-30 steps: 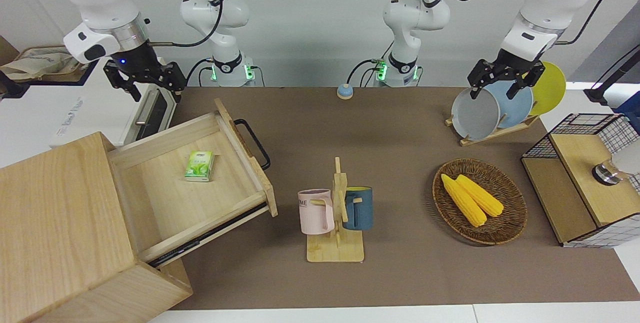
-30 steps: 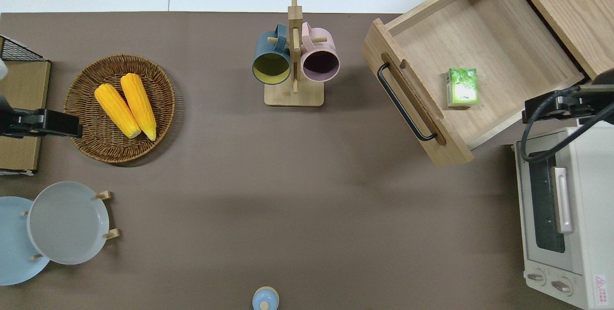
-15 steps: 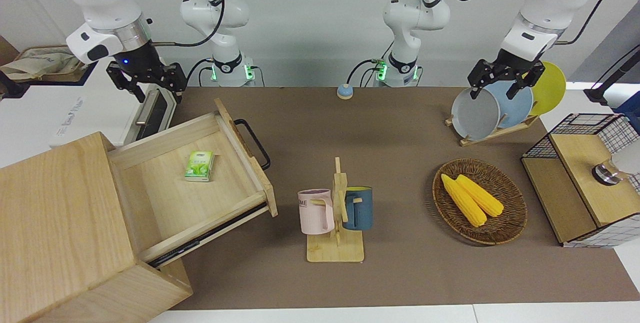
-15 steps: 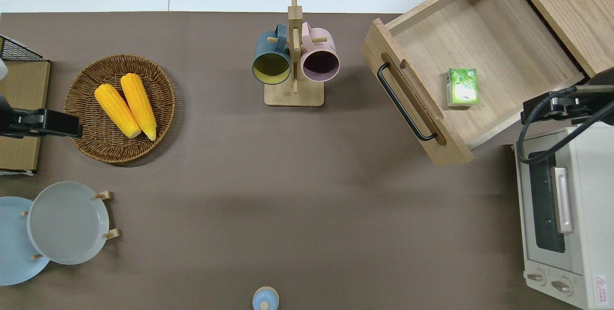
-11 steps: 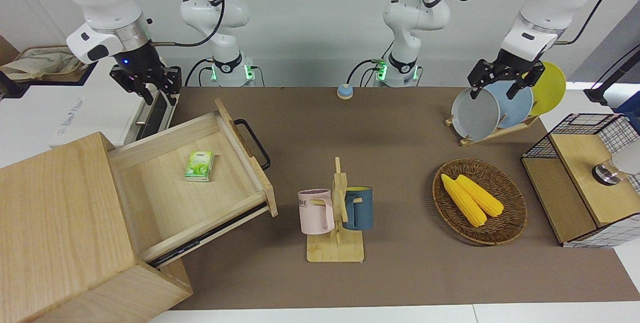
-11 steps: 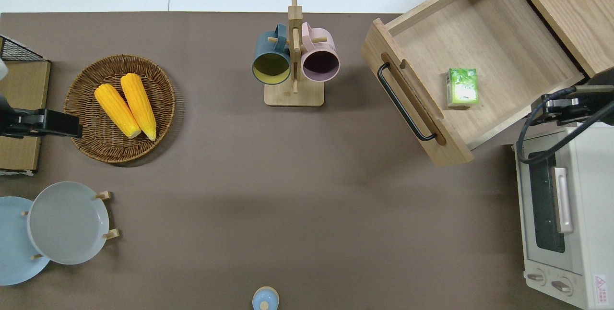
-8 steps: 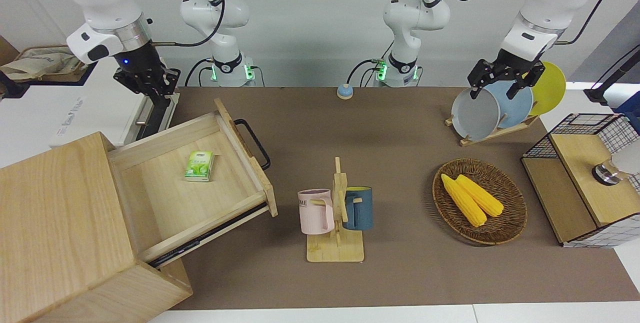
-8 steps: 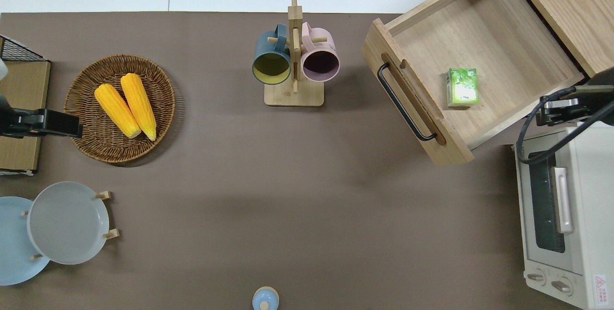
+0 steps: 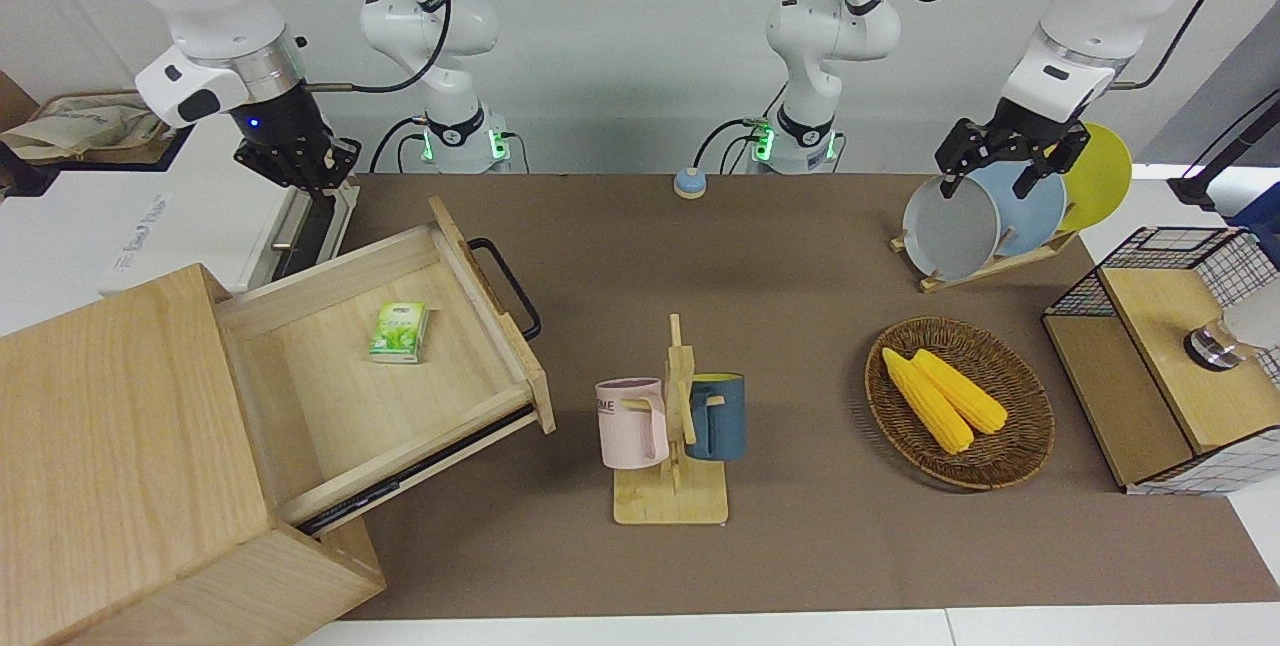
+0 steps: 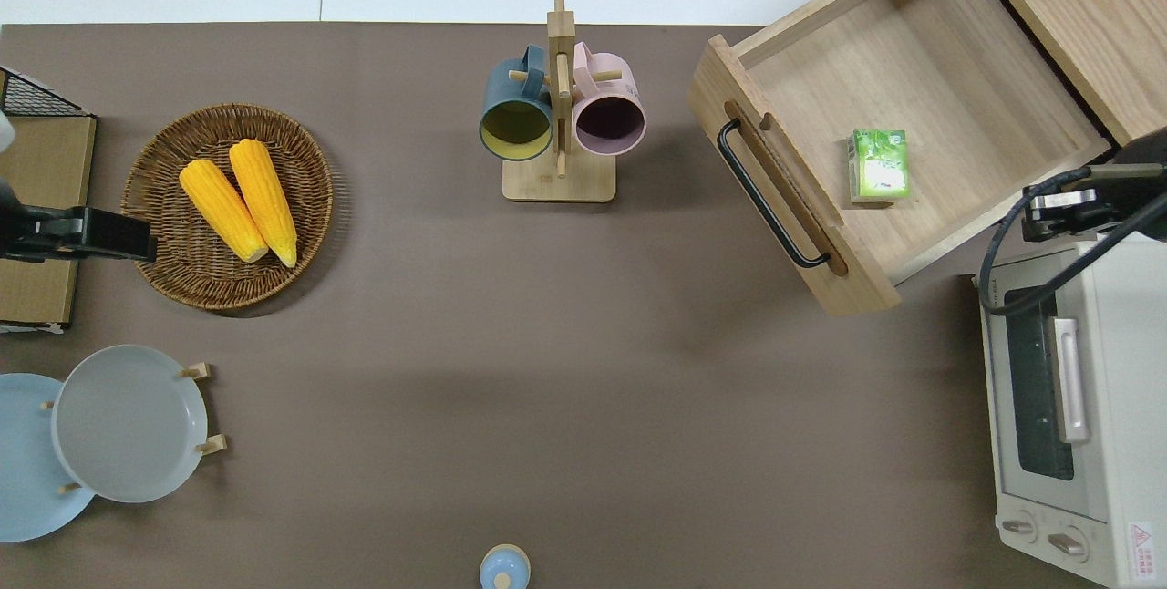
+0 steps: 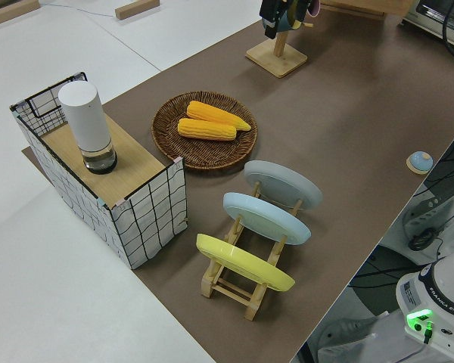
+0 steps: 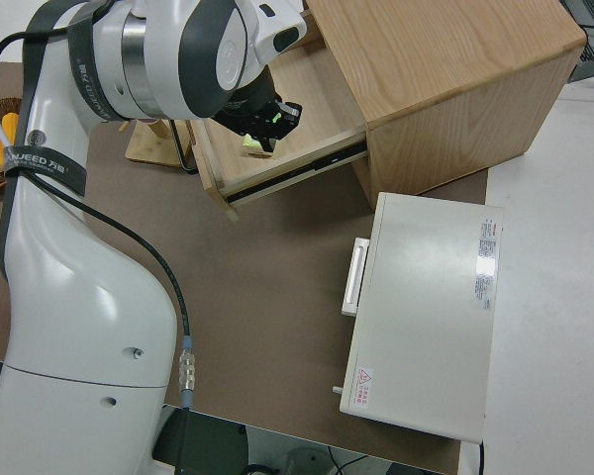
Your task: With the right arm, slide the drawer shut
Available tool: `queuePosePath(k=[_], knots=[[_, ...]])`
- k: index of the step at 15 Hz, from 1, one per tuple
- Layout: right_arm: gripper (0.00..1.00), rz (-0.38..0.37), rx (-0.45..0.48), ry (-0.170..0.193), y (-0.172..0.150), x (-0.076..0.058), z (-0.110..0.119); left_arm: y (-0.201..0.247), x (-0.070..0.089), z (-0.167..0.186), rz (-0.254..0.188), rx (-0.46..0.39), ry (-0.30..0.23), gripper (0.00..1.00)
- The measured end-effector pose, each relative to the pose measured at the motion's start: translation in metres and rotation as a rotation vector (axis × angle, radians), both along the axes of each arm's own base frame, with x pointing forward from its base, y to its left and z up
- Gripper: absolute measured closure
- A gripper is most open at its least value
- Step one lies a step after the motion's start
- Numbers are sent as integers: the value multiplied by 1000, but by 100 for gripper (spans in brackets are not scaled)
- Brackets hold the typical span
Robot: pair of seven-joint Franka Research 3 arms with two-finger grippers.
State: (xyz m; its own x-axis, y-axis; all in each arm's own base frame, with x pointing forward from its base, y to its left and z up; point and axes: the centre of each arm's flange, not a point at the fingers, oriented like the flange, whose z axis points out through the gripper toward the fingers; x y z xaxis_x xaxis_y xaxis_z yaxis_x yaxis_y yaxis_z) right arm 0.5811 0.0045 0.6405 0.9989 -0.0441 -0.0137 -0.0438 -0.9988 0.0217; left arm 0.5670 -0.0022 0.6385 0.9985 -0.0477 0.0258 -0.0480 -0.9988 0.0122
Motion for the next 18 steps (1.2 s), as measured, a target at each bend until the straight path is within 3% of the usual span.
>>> queuePosePath(k=[4,10,18], knots=[[99,-41,1,13,11,-7,10,0,0,0,0,0,0,0],[99,-131,7,-3,58,-15,24,0,0,0,0,0,0,0],[99,-309,41,-40,164,-36,36,0,0,0,0,0,0,0]])
